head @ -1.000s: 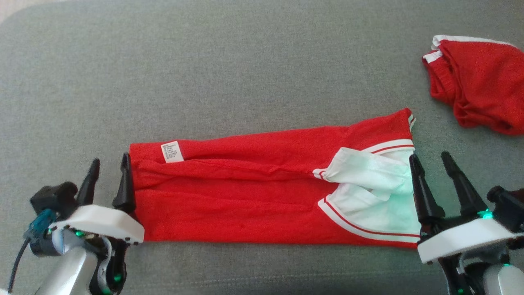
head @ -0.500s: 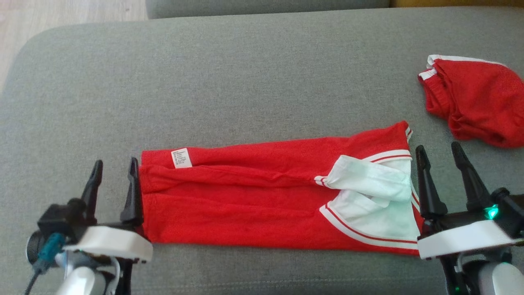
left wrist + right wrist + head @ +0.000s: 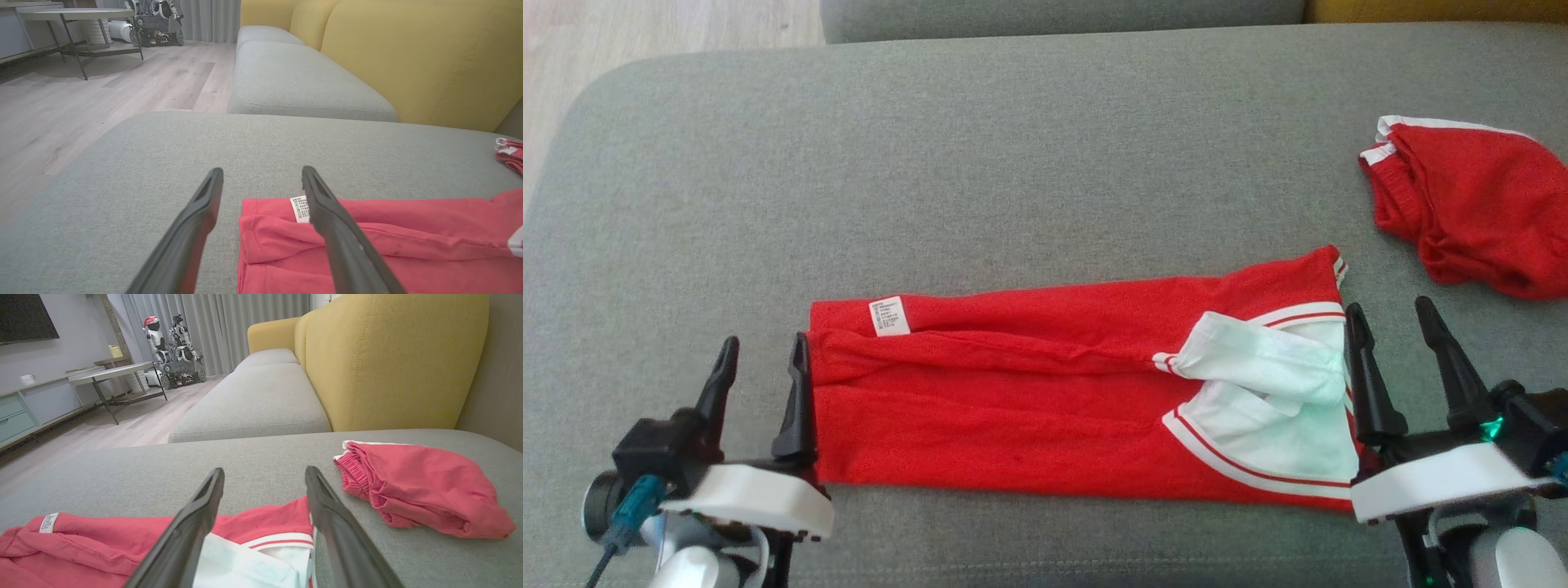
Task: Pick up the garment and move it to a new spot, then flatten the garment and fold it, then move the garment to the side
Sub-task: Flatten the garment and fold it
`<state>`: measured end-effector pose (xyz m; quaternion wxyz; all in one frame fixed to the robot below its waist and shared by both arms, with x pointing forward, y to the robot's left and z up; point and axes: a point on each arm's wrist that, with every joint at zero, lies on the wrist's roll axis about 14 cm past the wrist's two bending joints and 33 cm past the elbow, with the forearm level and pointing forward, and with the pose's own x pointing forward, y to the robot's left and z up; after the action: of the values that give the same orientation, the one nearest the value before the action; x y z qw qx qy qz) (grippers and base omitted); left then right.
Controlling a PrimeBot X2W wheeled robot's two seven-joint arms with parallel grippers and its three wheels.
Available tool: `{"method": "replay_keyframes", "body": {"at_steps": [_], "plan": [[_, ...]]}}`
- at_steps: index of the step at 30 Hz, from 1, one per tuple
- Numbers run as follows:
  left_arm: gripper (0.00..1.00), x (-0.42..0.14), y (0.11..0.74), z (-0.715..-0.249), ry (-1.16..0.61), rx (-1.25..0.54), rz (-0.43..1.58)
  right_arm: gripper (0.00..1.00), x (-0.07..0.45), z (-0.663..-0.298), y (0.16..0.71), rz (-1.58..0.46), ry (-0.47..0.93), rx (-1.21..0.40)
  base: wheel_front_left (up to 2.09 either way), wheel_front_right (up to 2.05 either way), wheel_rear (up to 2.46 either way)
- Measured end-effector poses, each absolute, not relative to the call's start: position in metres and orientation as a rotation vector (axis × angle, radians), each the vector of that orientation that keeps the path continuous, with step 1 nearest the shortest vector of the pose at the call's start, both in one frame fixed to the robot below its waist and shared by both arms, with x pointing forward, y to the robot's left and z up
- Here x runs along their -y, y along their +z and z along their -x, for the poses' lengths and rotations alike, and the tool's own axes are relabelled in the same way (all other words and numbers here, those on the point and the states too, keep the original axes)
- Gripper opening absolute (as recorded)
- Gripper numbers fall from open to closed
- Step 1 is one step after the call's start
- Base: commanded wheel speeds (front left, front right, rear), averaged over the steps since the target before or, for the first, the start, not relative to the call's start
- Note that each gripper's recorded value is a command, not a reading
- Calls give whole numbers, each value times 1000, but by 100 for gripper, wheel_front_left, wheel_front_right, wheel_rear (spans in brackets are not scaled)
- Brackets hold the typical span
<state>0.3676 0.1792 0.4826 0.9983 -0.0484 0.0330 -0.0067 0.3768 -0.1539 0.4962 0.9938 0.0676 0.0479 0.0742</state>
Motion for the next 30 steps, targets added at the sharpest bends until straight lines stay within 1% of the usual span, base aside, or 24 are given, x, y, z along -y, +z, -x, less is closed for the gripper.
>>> {"method": "replay_keyframes", "body": {"at_steps": [4,9,13,19,28,29,30], "plan": [[100,-176,480,-367,-23,-76,100,100,157,-378,489,-122,140,-116,0,0,0],[100,-172,481,-378,-43,-67,94,100,165,-384,459,-102,120,-207,0,0,0],[100,-167,481,-388,-59,-61,94,100,164,-383,422,-93,121,-331,0,0,0],[100,-163,466,-393,-69,-97,105,100,163,-368,368,-82,120,-538,0,0,0],[100,-162,460,-406,-79,-104,102,100,160,-374,352,-101,117,-606,0,0,0],[100,-163,460,-406,-80,-104,102,91,158,-373,349,-115,119,-629,0,0,0],[100,-163,460,-406,-80,-104,102,50,158,-373,349,-115,119,-629,0,0,0]]}}
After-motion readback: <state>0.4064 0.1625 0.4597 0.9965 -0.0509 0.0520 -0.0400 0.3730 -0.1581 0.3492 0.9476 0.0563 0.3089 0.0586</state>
